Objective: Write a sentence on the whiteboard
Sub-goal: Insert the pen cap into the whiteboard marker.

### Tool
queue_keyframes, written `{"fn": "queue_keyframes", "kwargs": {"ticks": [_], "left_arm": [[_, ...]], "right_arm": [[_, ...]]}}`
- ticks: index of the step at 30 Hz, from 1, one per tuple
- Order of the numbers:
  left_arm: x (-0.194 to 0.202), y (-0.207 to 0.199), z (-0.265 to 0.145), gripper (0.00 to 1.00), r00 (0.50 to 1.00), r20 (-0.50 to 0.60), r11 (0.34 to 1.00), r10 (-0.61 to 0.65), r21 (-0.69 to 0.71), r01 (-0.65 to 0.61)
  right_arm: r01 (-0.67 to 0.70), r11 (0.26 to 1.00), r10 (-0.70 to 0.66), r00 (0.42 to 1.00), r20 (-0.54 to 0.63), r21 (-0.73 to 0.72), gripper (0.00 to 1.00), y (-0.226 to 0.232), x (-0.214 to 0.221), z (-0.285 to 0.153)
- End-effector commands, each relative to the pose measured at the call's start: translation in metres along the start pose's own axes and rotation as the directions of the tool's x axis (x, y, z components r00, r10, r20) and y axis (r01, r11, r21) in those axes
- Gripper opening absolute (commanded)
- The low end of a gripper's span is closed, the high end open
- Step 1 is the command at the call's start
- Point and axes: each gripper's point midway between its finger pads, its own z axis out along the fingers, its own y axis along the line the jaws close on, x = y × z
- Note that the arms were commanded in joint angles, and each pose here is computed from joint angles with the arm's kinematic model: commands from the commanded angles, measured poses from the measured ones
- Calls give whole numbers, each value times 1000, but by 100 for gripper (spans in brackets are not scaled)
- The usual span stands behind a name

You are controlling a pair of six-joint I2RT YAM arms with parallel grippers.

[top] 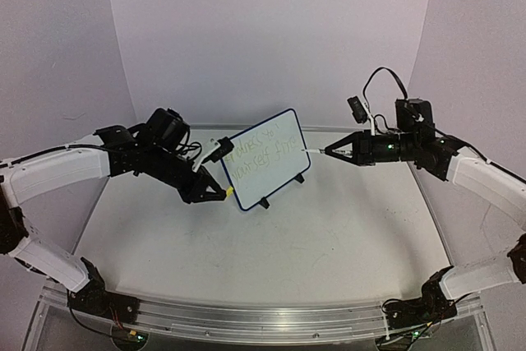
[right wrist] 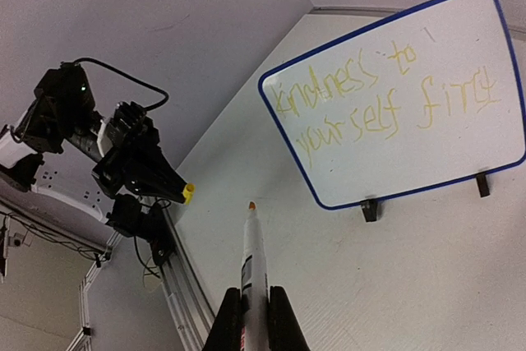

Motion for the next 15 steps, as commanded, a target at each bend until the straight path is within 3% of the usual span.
{"fn": "queue_keyframes", "kwargs": {"ticks": [1, 15], "left_arm": [[-25, -33, 13, 0, 989, 36, 981, 142, 127, -146], [-7, -50, 53, 0, 966, 34, 922, 255, 291, -254]], "right_arm": [[13, 982, -30, 996, -87, -189, 0, 35, 11, 4], [-81, 945, -34, 940, -340, -318, 0, 47, 67, 52]]}}
